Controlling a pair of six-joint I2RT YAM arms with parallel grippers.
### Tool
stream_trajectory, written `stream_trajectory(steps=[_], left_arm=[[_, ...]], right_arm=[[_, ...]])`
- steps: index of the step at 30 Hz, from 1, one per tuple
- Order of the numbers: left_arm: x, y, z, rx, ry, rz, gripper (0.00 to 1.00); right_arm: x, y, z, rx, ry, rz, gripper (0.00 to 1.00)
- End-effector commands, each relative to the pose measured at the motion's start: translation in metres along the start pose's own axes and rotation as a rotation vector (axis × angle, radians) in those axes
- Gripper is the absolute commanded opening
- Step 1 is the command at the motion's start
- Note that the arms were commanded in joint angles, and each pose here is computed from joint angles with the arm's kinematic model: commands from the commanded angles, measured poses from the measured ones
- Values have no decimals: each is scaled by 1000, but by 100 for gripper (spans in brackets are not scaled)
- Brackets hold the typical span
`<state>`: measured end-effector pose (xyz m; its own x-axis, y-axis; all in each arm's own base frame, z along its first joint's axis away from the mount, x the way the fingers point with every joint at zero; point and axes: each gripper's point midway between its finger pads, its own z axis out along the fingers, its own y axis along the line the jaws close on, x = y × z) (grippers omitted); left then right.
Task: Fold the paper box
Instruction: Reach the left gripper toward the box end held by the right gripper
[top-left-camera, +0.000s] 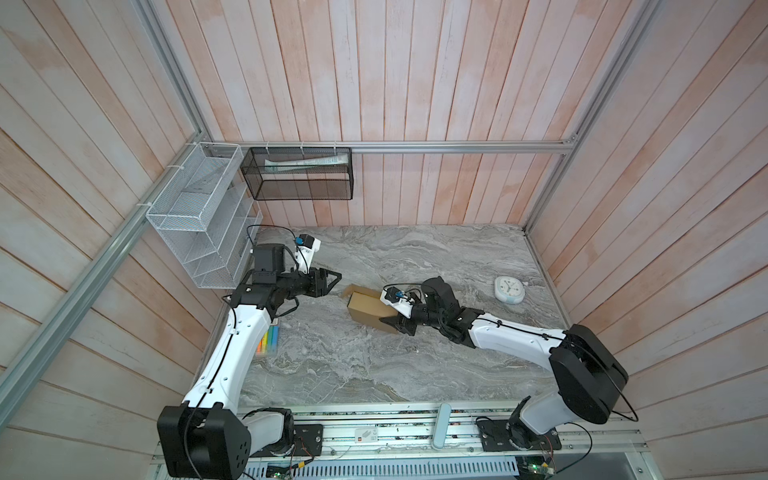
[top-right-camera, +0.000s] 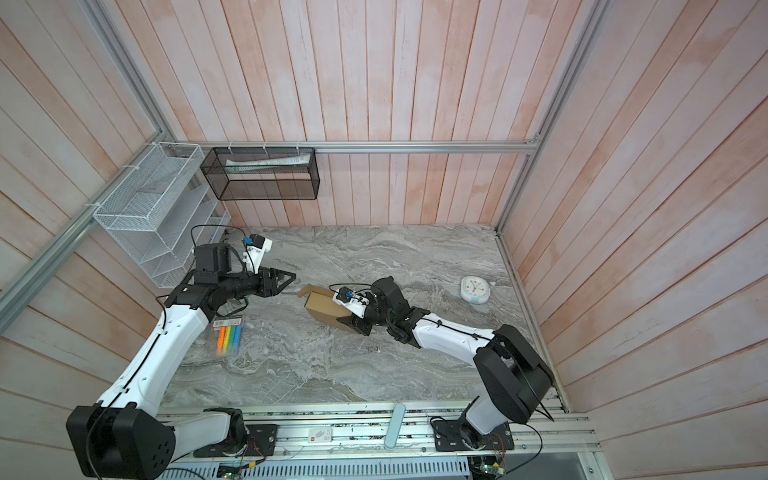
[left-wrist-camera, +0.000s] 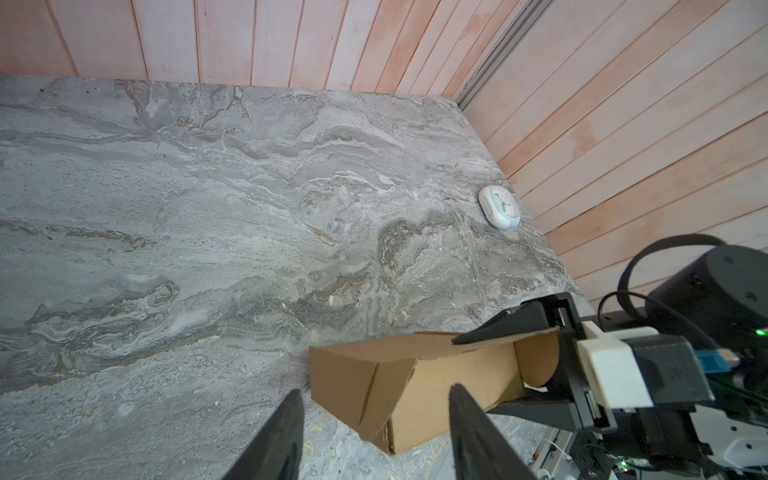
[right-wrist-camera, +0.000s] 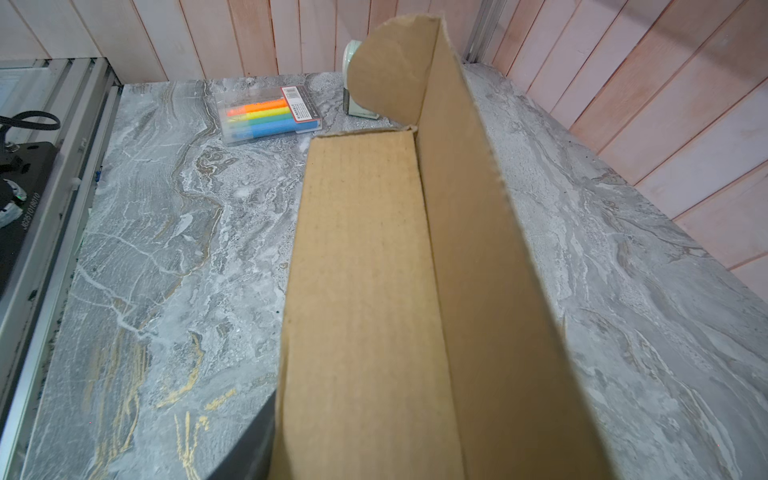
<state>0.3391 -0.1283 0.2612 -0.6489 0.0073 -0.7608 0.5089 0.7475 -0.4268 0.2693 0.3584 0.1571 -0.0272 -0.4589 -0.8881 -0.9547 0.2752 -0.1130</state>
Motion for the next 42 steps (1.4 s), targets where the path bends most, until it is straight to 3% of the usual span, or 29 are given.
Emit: stream_trajectory(steps=[1, 13, 42], left_arm=[[15, -6, 2, 18, 45, 18, 57], [33, -10, 18, 19, 102, 27, 55], [42, -10, 40, 9, 141, 76, 55]], right_arm=[[-4, -2, 3, -16, -1, 0, 48], [-2, -3, 3, -13, 4, 2, 48], [1, -4, 5, -8, 18, 15, 47]])
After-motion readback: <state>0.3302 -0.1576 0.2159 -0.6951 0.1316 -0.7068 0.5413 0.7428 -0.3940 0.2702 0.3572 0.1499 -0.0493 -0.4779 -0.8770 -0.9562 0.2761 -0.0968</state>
